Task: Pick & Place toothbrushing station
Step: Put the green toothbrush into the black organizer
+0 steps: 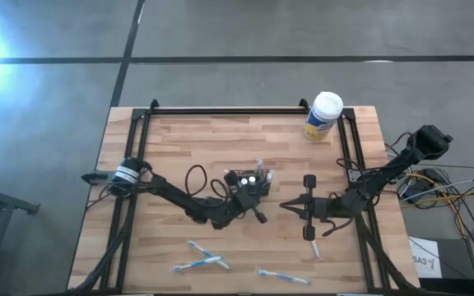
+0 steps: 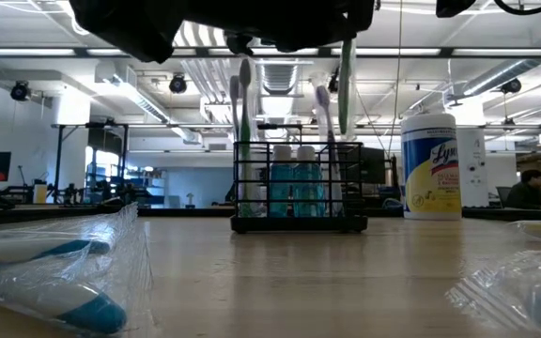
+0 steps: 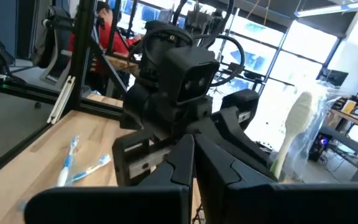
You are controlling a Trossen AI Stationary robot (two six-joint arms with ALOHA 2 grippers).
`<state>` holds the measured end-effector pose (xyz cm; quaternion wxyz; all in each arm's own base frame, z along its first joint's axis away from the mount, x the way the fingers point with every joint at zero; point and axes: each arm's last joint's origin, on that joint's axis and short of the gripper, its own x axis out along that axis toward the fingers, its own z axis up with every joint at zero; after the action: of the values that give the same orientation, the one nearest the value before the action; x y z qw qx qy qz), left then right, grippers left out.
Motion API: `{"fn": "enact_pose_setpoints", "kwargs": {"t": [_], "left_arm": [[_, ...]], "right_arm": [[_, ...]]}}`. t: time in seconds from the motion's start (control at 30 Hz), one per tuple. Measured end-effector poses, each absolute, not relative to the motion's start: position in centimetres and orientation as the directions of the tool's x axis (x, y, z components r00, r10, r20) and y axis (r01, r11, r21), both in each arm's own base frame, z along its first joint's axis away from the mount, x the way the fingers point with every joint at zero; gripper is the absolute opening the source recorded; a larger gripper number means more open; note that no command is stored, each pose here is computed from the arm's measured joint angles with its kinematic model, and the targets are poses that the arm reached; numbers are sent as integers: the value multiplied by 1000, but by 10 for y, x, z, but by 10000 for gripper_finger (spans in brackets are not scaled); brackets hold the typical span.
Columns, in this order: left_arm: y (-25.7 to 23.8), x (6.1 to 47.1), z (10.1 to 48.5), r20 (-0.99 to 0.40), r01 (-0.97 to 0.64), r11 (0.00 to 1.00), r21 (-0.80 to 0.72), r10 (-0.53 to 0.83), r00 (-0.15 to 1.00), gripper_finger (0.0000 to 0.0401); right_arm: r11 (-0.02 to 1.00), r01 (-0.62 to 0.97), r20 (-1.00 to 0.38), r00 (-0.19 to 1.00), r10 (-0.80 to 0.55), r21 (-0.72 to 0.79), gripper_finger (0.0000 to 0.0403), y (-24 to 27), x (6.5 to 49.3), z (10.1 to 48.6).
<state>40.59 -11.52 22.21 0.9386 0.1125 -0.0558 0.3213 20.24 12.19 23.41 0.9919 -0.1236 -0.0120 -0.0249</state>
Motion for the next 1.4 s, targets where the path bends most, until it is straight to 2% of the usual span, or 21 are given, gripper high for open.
{"fn": "enact_pose_setpoints", "kwargs": {"t": [0.4, 0.67, 1.07, 1.23, 1.4], "left_arm": [[-106, 408, 222, 175, -641, 751, 158, 617, 767, 12], [-96, 412, 211, 106, -633, 761, 141, 624, 774, 12], [-94, 414, 207, 82, -611, 769, 186, 607, 790, 12], [-102, 411, 210, 91, -576, 762, 297, 578, 811, 11], [-116, 399, 239, 155, -547, 763, 344, 529, 834, 11]], "right_arm": [[966, 53, 31, 998, -47, -253, 8, 122, 202, 234], [968, 53, 31, 998, -47, -247, 8, 122, 202, 234], [967, 55, 27, 998, -49, -249, 8, 121, 203, 234], [966, 120, 26, 993, -117, -228, 8, 119, 203, 234], [958, 212, 26, 977, -211, -195, 13, 117, 202, 234]]}}
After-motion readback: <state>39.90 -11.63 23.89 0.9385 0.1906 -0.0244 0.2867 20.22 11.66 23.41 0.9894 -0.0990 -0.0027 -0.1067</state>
